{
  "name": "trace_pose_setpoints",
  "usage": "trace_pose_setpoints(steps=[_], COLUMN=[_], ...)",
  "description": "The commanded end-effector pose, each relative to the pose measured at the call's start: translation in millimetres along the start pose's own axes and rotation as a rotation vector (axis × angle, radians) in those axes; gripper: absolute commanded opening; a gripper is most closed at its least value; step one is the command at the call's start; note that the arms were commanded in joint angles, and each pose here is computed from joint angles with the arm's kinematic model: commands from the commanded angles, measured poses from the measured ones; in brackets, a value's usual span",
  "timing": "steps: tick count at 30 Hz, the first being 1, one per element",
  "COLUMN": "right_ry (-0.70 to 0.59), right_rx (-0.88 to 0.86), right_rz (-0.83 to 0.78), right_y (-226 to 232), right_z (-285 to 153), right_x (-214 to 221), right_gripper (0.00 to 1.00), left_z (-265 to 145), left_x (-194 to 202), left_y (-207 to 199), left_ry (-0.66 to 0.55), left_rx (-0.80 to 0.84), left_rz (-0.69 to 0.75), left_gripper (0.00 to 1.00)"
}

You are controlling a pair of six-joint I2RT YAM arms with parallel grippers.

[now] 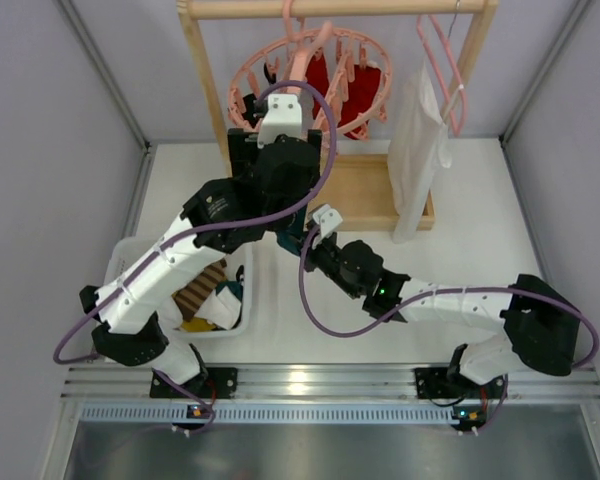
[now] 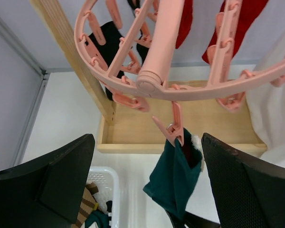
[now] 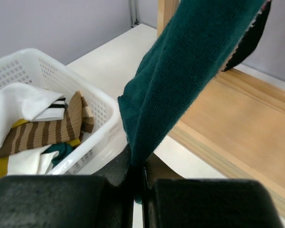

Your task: Remove the socks clipped to the hanger

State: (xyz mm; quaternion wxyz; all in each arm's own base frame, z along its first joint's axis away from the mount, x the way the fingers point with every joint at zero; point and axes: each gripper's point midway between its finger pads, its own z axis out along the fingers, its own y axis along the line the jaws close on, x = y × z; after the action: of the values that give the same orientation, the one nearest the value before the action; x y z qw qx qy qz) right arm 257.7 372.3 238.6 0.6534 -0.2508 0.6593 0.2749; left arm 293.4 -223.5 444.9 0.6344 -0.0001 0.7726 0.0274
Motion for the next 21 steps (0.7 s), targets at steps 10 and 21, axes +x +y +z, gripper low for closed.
trace_pose_setpoints(steps=[10, 21], right_ry=[-0.081, -0.079], right_rx=[-0.009, -0.036], right_rz=[0.021, 0.01], right_y=[26, 44], right_z=[19, 24], right_x=[-33, -37], right_gripper=[0.0, 0.0], left_z=[25, 46], left_x=[16, 28], left_y=[10, 11], left_ry=[0.05, 0.093], left_rx=[-0.045, -0.054], left_rz=[0.025, 0.035], left_gripper=[0.92, 0.83])
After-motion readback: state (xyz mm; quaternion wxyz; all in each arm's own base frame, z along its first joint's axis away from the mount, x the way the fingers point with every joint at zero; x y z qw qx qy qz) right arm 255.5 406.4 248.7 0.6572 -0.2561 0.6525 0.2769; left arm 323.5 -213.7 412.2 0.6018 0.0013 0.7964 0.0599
